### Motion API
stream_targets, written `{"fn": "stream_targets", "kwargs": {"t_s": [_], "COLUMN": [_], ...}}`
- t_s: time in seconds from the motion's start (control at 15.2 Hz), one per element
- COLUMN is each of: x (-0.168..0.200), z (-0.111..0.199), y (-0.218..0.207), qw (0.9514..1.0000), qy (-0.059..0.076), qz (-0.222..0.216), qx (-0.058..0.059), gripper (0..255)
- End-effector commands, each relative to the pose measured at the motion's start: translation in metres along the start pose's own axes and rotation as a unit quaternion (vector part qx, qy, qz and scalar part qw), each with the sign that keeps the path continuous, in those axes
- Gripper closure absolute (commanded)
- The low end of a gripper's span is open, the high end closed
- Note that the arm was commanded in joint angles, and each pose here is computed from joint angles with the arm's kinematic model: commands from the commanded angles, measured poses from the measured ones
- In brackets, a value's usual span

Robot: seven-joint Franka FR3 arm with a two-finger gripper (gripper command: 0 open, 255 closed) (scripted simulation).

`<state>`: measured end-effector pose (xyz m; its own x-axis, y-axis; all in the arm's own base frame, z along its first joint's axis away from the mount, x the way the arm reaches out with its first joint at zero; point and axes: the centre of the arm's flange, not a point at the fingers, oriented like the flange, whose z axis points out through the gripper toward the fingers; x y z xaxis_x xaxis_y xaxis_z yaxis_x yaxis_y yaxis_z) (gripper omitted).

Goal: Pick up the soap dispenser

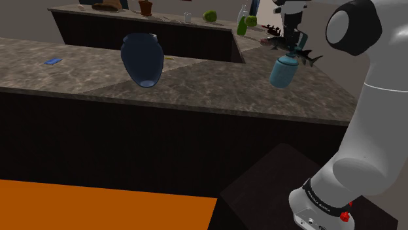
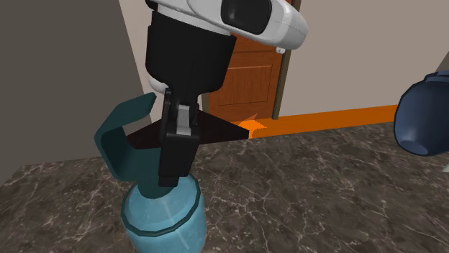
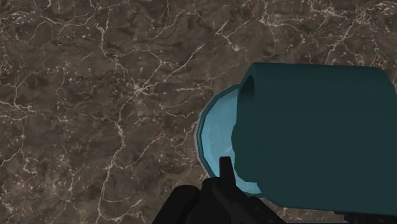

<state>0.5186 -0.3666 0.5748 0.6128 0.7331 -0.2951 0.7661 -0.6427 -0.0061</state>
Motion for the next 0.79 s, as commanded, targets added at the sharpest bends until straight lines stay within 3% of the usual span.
{"fn": "stream_targets", "kwargs": {"t_s": [0.0, 0.46, 0.73], "x": [0.0, 0.0, -0.006], "z": [0.001, 0.001, -0.019], "y": [0.0, 0.0, 0.0], "qw": [1.0, 1.0, 1.0], "qy": [0.0, 0.0, 0.0], "qz": [0.0, 0.0, 0.0], "qx": [0.0, 0.0, 0.0], "gripper": [255, 255, 255]}}
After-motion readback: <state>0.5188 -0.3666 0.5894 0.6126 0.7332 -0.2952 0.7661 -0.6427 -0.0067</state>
